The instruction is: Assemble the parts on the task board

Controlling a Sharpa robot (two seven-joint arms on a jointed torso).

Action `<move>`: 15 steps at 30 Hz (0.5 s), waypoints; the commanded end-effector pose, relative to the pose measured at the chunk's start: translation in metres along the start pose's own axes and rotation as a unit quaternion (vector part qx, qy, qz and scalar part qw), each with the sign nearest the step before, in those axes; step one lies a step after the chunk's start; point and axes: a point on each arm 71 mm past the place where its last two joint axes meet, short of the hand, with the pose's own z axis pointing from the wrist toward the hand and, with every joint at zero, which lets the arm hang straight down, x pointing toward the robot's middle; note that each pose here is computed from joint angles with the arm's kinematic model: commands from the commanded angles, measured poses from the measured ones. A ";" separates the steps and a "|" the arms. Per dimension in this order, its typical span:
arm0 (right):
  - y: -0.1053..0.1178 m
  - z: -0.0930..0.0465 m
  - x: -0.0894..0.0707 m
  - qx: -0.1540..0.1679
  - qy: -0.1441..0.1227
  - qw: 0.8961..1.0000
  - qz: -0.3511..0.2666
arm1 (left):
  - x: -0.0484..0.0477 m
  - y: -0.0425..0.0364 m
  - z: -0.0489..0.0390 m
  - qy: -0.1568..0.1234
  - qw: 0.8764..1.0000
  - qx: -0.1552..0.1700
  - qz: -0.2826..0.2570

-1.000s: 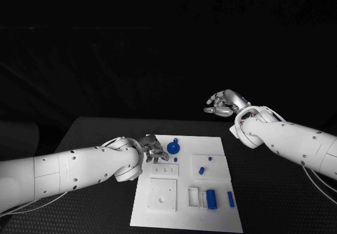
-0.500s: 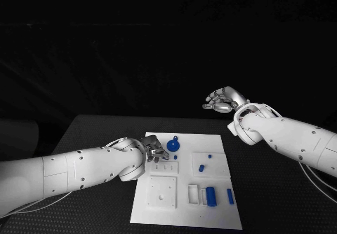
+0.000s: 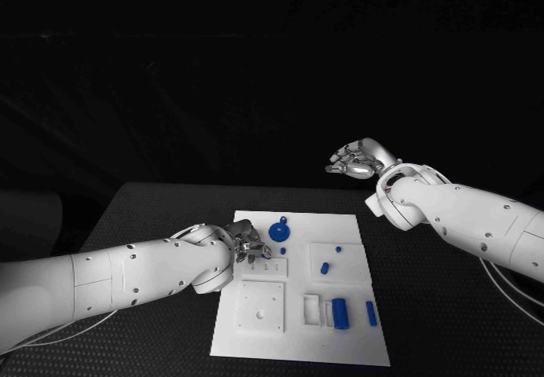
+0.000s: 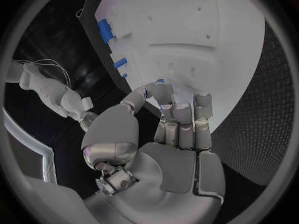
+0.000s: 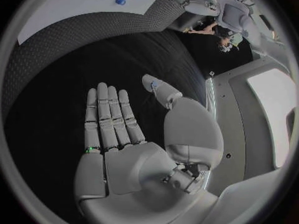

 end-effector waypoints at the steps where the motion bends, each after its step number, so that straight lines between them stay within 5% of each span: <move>1: 0.002 0.000 0.002 -0.006 0.010 1.000 0.008 | 0.0017 0.0002 -0.0004 -0.005 1.000 0.002 0.002; 15: 0.003 0.000 0.003 -0.006 0.013 1.000 0.009 | 0.0141 0.0057 -0.0011 0.003 1.000 0.003 0.012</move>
